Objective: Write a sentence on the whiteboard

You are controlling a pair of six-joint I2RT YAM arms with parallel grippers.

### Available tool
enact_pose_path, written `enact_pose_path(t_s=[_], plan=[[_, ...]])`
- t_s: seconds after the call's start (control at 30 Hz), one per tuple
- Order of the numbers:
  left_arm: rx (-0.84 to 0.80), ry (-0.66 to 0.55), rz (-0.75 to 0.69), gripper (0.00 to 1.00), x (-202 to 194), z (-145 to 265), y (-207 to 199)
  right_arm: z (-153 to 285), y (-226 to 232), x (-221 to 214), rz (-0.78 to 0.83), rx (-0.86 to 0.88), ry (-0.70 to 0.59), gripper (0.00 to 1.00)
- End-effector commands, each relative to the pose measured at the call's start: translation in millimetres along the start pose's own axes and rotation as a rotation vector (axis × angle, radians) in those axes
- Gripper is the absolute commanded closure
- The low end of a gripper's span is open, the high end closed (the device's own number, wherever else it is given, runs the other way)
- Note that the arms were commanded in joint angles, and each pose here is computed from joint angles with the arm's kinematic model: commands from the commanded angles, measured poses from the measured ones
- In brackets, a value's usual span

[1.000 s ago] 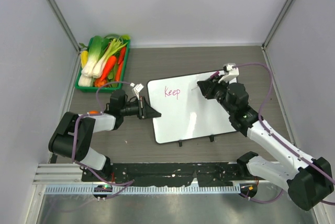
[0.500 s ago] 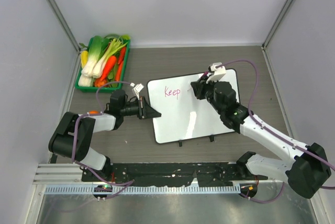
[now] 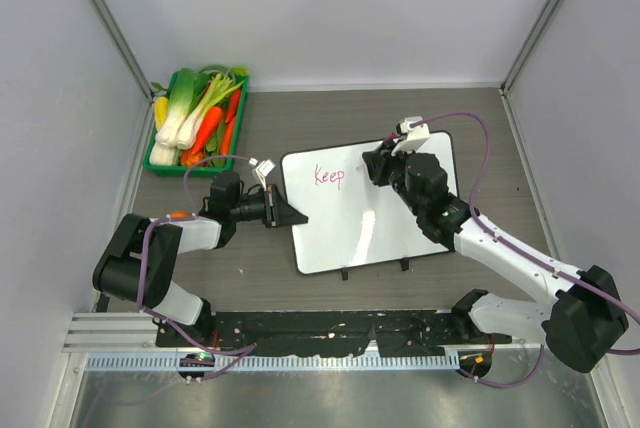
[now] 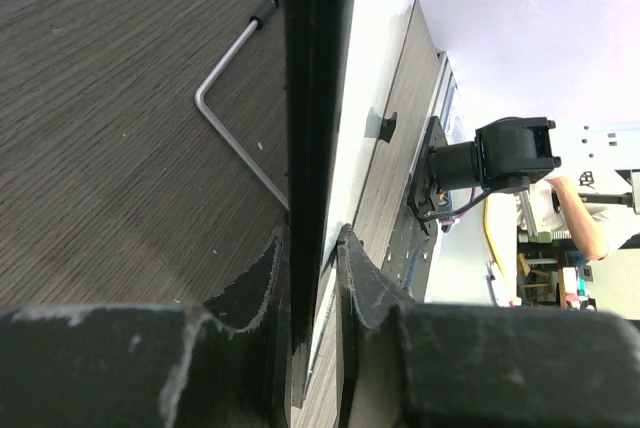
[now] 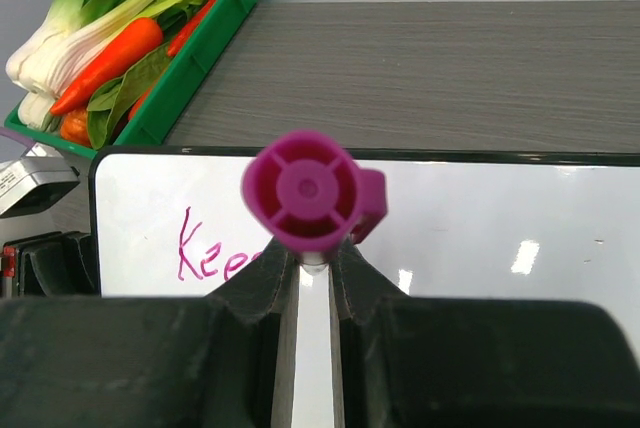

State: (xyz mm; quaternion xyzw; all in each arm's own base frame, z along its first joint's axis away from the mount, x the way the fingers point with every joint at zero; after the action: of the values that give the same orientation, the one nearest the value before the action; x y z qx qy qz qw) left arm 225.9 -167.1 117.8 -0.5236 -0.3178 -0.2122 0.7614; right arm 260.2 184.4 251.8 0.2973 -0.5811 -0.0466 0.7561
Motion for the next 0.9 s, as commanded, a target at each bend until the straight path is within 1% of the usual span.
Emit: enact_pose_path(t_s=[0.0,0.3,0.87], plan=[[0.192,0.061,0.029,1.0,-24.1,-1.7,23.0,0.4,18.8,30.9,-0.028,0.052,-0.109,0.99],[0.191,0.061,0.029,1.0,-24.1,-1.7,22.9,11.2,12.6,28.0,-0.042,0.04,-0.118,0.99],[0.191,0.063,0.03,1.0,-25.1,-1.6,22.6,16.7,12.1,30.6,-0.038,0.042,-0.126,0.99]])
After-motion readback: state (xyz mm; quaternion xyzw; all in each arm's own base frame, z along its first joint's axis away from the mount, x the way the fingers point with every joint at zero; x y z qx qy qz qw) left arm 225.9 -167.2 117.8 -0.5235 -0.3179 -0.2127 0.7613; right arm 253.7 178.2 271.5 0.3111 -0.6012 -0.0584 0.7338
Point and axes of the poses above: each gripper's point midway between its finger pads, its own z axis back along the fingers, its own y axis along the line the jaws close on, x = y × z, the point moved 8 cm from there along z, back along the fingers, and after that the axes turned 14 degrees about -z, right-handed, at the moved point
